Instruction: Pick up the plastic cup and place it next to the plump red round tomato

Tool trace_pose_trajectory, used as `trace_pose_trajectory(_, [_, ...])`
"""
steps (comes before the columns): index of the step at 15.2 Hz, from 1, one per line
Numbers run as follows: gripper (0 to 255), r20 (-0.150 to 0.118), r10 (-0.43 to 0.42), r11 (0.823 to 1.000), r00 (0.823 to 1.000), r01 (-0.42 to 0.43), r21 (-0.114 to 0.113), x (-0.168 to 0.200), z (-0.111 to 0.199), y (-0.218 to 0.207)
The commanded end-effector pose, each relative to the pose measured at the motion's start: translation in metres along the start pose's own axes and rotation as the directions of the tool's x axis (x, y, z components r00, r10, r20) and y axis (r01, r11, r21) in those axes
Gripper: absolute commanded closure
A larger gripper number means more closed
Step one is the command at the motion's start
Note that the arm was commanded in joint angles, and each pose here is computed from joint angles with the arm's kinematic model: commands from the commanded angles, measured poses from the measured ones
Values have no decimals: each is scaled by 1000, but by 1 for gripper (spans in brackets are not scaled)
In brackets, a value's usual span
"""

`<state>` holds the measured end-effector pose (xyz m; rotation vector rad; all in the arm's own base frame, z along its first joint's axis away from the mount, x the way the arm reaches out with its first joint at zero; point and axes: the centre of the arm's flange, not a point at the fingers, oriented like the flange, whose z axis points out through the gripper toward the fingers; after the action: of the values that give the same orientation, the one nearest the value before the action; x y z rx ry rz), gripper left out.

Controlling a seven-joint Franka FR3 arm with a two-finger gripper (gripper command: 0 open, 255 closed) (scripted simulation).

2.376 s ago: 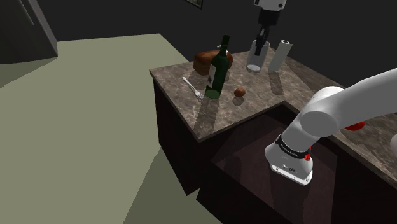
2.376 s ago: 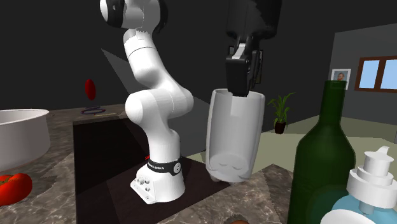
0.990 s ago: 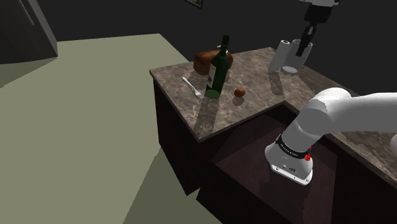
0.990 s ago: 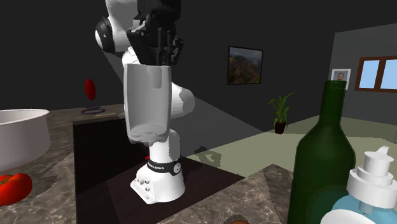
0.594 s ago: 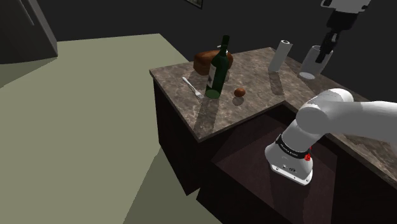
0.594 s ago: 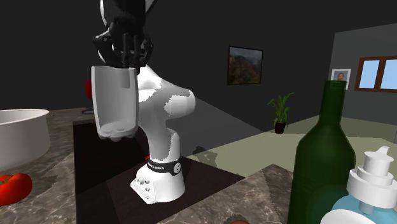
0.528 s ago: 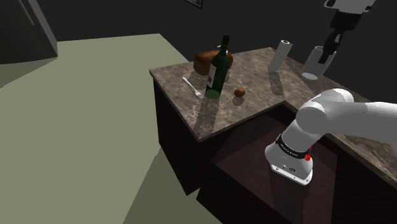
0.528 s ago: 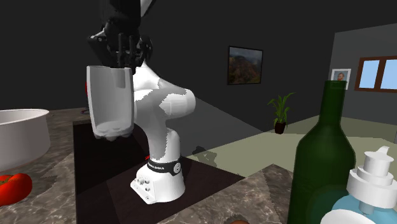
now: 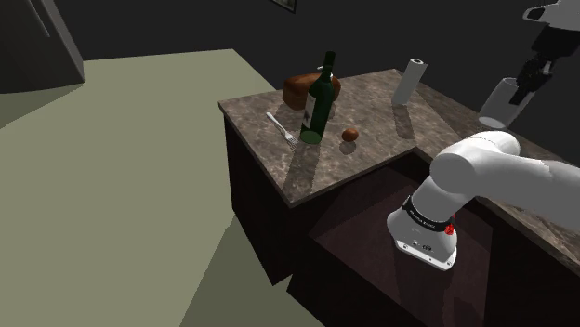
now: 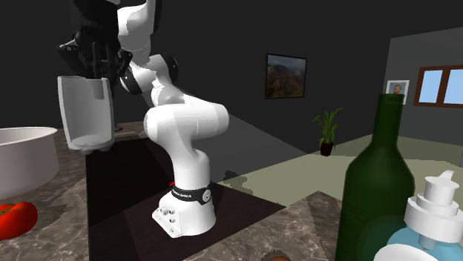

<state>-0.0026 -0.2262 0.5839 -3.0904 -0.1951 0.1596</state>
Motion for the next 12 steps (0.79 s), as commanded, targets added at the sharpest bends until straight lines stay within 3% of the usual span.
trace_pose_trajectory(1, [255,3,-1,1000,1000,1,-1,-23,4,4])
trace_pose_trajectory(12, [255,3,-1,1000,1000,1,-1,-167,17,21])
